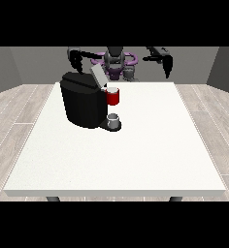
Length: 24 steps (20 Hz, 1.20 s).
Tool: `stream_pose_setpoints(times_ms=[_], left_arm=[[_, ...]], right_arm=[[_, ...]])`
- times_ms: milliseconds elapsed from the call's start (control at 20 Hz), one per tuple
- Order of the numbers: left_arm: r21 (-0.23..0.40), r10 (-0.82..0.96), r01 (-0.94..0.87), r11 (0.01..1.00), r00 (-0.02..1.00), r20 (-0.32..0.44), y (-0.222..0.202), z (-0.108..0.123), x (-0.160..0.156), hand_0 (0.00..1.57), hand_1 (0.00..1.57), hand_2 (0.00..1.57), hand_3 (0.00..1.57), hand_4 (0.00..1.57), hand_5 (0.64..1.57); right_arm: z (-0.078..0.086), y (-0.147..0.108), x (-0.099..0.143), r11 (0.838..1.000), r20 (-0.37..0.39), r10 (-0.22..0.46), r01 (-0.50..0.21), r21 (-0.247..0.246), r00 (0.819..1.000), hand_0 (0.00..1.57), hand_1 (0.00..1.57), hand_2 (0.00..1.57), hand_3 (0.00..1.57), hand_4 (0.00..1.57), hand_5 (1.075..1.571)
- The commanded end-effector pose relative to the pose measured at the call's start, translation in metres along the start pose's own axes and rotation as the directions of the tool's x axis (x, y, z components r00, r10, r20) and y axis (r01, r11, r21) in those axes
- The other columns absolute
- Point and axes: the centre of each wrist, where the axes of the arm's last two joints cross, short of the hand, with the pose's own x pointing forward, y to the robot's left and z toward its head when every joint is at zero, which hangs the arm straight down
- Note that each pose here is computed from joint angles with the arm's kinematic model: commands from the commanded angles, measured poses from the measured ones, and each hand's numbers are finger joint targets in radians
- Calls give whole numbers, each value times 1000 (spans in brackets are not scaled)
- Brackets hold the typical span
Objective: Insert the coffee pod into the coffee machine and close the lid
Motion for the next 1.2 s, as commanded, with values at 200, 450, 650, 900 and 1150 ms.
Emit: stream_pose_setpoints(times_ms=[200, 450, 650, 900, 1150], left_arm=[[29, 2, -3, 1000, 999, 41, 1, 5, 17, 0, 0, 0, 0, 0, 1571], [14, -26, 25, 1000, 999, 33, -8, 6, 21, 0, 0, 0, 0, 0, 1571], [23, -39, 37, 999, 996, 80, 15, -7, 44, 0, 0, 0, 0, 0, 1571], [34, -33, 31, 999, 998, 52, 16, 5, 21, 0, 0, 0, 0, 0, 1571], [41, -17, 15, 999, 999, 50, 16, 4, 24, 0, 0, 0, 0, 24, 1571]], right_arm=[[-16, 10, -7, 998, -7, 61, -61, 28, 998, 0, 0, 0, 0, 0, 1571], [-34, 17, 7, 998, -8, 45, -44, 36, 999, 0, 0, 0, 0, 0, 1571], [-38, 4, 6, 997, 45, 53, -56, 53, 998, 0, 0, 0, 0, 40, 1571], [-44, 31, 6, 996, 24, 53, -54, 68, 998, 0, 0, 0, 0, 0, 1571], [-47, 32, 5, 992, 57, 92, -97, 85, 994, 0, 0, 0, 0, 0, 1571]])
